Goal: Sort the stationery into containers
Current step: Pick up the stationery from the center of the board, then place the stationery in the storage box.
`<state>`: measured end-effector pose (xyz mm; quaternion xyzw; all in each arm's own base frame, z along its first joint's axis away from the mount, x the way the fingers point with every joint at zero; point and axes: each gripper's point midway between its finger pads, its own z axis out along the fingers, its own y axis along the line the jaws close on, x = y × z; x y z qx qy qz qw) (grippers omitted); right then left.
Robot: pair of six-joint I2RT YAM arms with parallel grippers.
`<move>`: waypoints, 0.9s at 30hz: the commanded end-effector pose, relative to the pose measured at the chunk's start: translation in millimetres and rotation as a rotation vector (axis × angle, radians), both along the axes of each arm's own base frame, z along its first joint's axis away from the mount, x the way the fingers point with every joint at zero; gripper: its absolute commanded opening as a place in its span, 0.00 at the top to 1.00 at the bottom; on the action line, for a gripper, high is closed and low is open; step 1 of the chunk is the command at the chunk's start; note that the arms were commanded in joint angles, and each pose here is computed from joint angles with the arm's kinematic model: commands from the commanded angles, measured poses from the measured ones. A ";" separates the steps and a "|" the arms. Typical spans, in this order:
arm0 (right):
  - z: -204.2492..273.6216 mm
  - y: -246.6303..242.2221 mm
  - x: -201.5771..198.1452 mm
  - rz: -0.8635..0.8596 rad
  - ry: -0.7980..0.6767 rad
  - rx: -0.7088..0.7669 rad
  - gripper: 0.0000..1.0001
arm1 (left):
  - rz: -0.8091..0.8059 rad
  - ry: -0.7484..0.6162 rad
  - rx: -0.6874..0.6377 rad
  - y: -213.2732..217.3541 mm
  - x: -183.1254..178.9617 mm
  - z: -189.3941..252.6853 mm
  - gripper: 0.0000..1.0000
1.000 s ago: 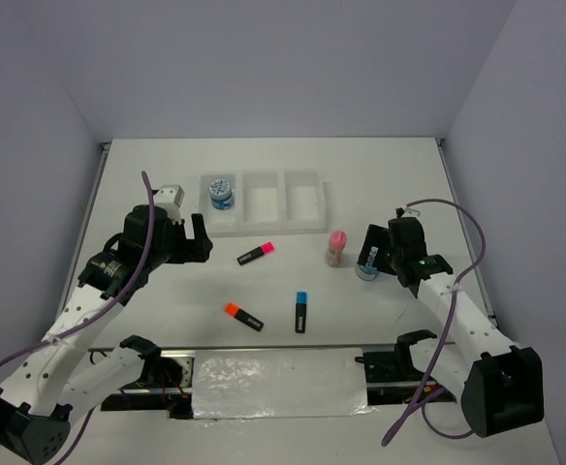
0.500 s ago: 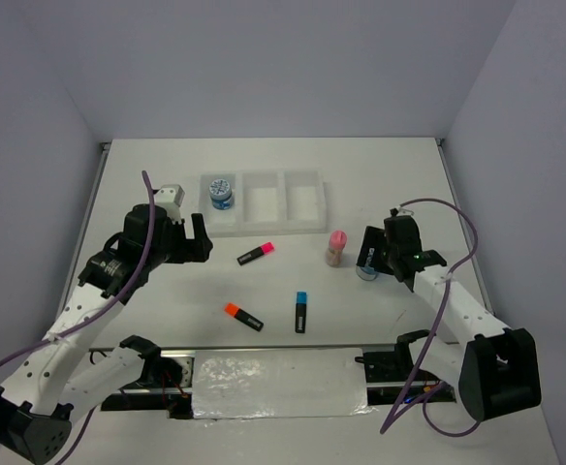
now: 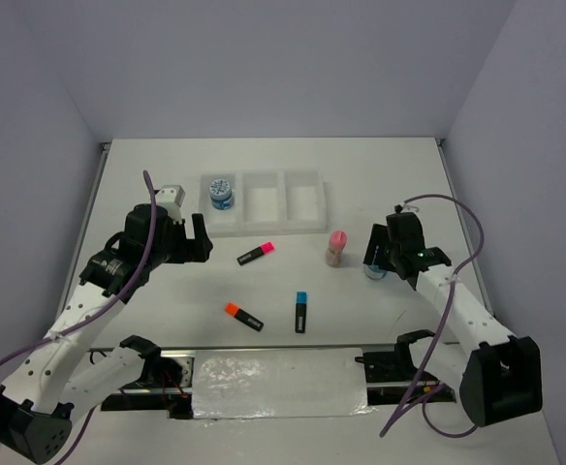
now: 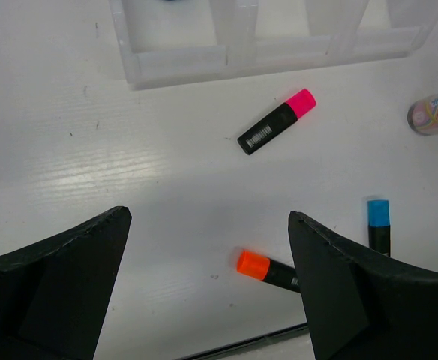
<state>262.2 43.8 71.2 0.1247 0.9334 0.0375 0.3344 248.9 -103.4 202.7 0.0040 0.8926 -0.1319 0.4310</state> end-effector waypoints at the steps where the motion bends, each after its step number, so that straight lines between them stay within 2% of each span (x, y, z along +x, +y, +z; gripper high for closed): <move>1: 73.8 -14.0 16.7 -0.091 -0.208 -0.020 1.00 | -0.001 -0.037 -0.005 0.0 5.4 6.2 0.01; 6: 150.1 -24.2 16.1 -0.129 -0.365 -0.027 1.00 | 0.039 -0.047 0.005 7.2 5.1 8.5 0.01; 8: 160.7 -22.7 17.1 -0.120 -0.357 -0.030 1.00 | 0.068 -0.059 0.004 11.7 4.6 12.3 0.01; 13: 216.9 19.9 37.0 0.014 -0.459 0.081 1.00 | 0.295 -0.092 0.052 52.0 2.4 20.7 0.01; 16: 249.1 86.4 52.2 0.224 -0.497 0.191 1.00 | 0.427 -0.132 0.054 76.0 -2.4 31.0 0.01; 17: 240.4 120.7 58.5 0.309 -0.451 0.210 1.00 | 0.465 -0.147 0.044 83.6 -5.5 35.2 0.01; 19: 266.9 159.7 69.4 0.375 -0.504 0.244 1.00 | 0.536 -0.176 0.050 98.2 -9.0 42.2 0.01; 20: 250.7 195.5 74.3 0.440 -0.458 0.249 1.00 | 0.578 -0.186 0.044 106.5 -13.6 44.9 0.01; 21: 262.6 215.2 80.2 0.463 -0.476 0.282 1.00 | 0.606 -0.195 0.044 111.7 -15.6 46.7 0.01; 22: 242.4 242.4 92.2 0.504 -0.432 0.295 1.00 | 0.640 -0.207 0.043 118.0 -18.0 49.0 0.01; 27: 232.7 324.6 114.5 0.567 -0.455 0.384 1.00 | 0.656 -0.244 0.031 124.1 -20.1 55.5 0.00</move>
